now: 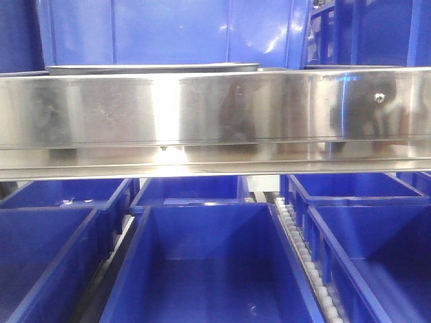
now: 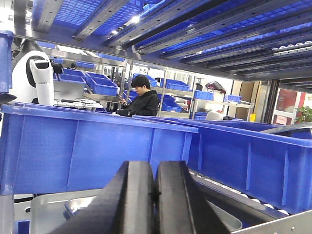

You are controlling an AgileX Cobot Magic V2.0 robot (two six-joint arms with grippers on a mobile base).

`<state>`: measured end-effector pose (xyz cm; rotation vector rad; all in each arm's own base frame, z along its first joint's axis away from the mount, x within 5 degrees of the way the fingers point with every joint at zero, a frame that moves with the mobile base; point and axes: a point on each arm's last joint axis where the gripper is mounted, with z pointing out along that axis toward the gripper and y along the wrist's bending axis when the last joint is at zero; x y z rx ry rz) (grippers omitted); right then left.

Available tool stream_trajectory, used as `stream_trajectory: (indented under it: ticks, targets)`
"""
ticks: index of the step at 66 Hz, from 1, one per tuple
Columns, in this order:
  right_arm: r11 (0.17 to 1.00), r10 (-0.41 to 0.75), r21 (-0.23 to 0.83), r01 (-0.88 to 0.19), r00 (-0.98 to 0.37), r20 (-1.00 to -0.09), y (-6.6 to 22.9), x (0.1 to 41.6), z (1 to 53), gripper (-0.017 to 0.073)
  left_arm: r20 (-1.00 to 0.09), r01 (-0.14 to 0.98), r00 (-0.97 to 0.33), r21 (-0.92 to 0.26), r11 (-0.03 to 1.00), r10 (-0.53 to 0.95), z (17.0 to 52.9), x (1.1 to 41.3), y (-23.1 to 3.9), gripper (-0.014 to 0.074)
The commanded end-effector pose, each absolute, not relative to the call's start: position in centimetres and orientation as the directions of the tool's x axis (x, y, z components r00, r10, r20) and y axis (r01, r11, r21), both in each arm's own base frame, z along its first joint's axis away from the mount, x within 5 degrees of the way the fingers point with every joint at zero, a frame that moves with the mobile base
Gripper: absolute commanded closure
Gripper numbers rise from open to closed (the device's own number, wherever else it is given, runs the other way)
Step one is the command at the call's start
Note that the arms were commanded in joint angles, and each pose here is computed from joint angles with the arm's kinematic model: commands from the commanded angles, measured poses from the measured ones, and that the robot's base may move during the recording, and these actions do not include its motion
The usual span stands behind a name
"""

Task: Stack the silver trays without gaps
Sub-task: 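Open both grippers and raise the arms away from the stacked trays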

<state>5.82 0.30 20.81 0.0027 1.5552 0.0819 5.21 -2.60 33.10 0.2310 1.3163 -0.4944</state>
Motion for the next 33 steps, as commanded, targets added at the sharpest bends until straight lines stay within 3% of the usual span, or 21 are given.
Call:
stream_trajectory:
  ticks: [1, 33]
  targets:
    - [0.998, 0.038, 0.035, -0.045, 0.078, -0.996, 0.24, 5.61, 21.25, 0.0574, -0.957, 0.485, 0.185, -0.108, 0.868, -0.222, 33.21, 5.04, -2.63, 0.0603]
    - [0.998, 0.038, 0.035, -0.045, 0.059, -0.998, 0.25, 5.63, 21.08, 0.0574, -0.957, 0.485, 0.185, -0.108, 0.868, -0.222, 33.21, 5.04, -2.63, 0.0603]
